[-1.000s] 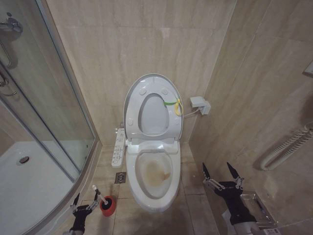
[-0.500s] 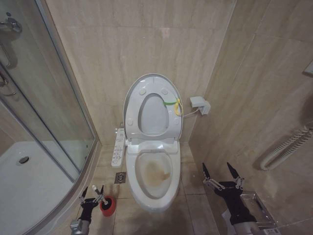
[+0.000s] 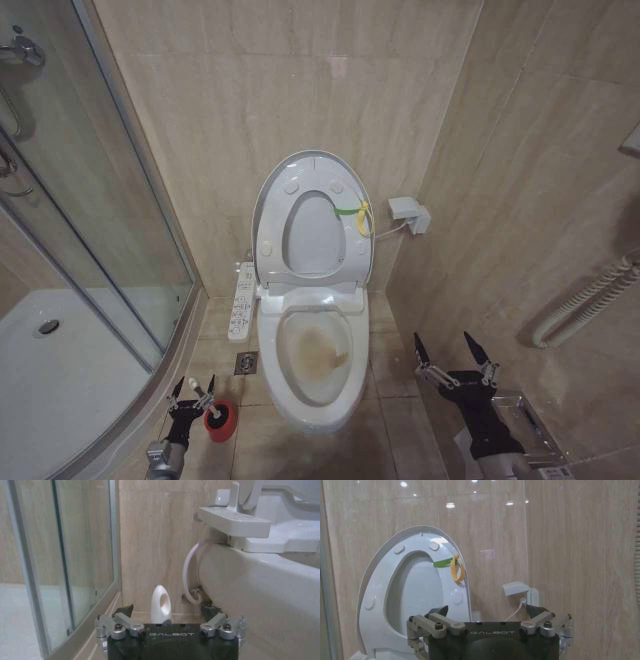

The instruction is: Open the toilet lid, clean the toilet bowl with a toilet brush, close the toilet lid, and flush.

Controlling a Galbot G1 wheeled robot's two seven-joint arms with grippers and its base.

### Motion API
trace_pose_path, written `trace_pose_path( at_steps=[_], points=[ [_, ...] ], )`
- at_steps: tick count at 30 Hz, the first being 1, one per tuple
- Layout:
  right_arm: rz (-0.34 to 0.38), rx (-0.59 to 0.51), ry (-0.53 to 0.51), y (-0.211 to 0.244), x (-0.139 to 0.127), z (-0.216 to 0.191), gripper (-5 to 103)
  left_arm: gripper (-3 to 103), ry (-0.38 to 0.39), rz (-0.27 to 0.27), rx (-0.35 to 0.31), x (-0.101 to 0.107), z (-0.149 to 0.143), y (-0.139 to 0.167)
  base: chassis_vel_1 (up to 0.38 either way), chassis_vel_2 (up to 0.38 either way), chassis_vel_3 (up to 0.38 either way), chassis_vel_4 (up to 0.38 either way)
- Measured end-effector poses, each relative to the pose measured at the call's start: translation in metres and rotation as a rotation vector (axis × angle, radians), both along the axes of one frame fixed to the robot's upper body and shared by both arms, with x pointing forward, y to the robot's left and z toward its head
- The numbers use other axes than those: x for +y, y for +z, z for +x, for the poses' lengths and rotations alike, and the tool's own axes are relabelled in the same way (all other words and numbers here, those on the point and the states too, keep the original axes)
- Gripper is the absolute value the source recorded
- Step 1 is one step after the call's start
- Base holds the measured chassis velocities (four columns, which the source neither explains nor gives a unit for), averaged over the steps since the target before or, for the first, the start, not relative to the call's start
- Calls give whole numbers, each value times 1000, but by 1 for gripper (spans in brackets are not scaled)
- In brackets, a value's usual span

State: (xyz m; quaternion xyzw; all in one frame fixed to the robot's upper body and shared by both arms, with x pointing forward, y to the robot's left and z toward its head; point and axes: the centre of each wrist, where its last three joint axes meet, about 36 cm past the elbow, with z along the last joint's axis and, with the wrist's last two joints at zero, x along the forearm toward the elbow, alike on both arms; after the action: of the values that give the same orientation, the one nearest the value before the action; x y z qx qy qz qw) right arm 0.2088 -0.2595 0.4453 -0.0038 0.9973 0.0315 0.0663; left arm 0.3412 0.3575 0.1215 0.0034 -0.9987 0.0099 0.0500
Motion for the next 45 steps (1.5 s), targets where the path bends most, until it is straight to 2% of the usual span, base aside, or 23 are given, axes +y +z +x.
trace_pose_path(
  at_steps=[1,7,8,15,16,22,23,33,38,45],
  points=[
    [0,0,0,0,0,0,100,92,1,-1,1,0,-1,-1,0,0,0,0],
    [0,0,0,0,0,0,100,92,7,1,-4,1,-1,-1,0,0,0,0],
    [0,0,0,0,0,0,100,72,8,2,-5,2,-1,-1,0,0,0,0],
    [0,0,0,0,0,0,100,72,10,8,-6,6,0,-2,0,0,0,0],
    [0,0,0,0,0,0,100,45,11,7,-5,6,-2,-2,0,0,0,0],
    [0,0,0,0,0,0,100,45,9,-2,-4,1,-8,-6,0,0,0,0],
    [0,0,0,0,0,0,100,24,9,-4,-4,0,-9,-6,0,0,0,0],
    [0,0,0,0,0,0,100,24,0,-20,-19,-2,-12,-7,0,0,0,0],
    [0,0,0,0,0,0,100,24,-4,-27,-53,-4,-27,-1,0,0,0,0],
    [0,0,0,0,0,0,100,24,-24,19,-132,0,-58,21,0,0,0,0]
  ],
)
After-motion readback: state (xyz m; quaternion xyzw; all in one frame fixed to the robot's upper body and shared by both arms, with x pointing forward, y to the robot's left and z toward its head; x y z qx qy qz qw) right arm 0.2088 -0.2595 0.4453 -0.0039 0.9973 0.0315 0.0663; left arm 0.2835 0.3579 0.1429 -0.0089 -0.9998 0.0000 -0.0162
